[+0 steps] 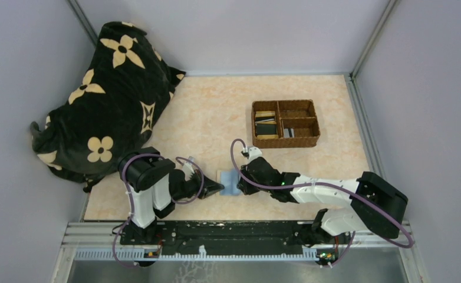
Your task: Take the credit cards out of the card holder
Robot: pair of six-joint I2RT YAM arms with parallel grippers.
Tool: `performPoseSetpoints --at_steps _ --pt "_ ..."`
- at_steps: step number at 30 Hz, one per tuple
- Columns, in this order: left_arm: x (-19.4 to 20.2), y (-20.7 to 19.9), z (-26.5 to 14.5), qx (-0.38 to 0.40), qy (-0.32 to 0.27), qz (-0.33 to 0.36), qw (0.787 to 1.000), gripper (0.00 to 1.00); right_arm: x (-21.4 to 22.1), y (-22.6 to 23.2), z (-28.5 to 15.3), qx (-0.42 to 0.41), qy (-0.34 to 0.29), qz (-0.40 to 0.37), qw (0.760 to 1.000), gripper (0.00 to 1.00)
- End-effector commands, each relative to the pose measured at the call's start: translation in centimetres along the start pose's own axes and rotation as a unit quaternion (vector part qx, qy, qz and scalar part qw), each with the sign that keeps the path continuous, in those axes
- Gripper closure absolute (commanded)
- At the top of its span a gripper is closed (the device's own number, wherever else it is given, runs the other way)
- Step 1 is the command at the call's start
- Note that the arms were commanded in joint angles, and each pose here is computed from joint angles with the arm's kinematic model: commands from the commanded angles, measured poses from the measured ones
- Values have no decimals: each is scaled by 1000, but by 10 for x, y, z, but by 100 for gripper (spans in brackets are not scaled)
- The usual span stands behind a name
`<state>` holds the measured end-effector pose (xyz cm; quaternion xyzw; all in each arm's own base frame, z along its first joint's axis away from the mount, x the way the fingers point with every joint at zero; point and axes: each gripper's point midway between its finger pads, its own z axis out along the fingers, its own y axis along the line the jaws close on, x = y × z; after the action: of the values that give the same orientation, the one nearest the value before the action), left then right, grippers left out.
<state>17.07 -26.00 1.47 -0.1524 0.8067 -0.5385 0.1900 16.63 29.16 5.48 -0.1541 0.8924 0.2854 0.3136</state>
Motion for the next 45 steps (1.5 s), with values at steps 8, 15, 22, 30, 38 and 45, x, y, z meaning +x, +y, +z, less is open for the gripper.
performPoseSetpoints --at_steps 8,15,22,30,38,45 --pt "-4 -66 -21 137 -30 103 985 55 -20 -6 -13 20 -41 5 999 81" --pt "-7 -58 -11 113 -33 101 988 56 -13 -18 -13 35 -35 9 999 80" --pt "-6 -77 26 124 -15 123 984 57 -7 -31 -20 43 -33 19 998 81" --pt "-19 -82 46 26 -15 209 978 58 -6 -43 -24 46 -35 27 998 81" --pt "-45 -50 10 -142 -35 292 945 59 -2 -42 -16 37 -26 29 999 81" --pt "-21 -13 -3 -181 25 280 942 59 -2 -37 -7 27 -20 31 999 81"
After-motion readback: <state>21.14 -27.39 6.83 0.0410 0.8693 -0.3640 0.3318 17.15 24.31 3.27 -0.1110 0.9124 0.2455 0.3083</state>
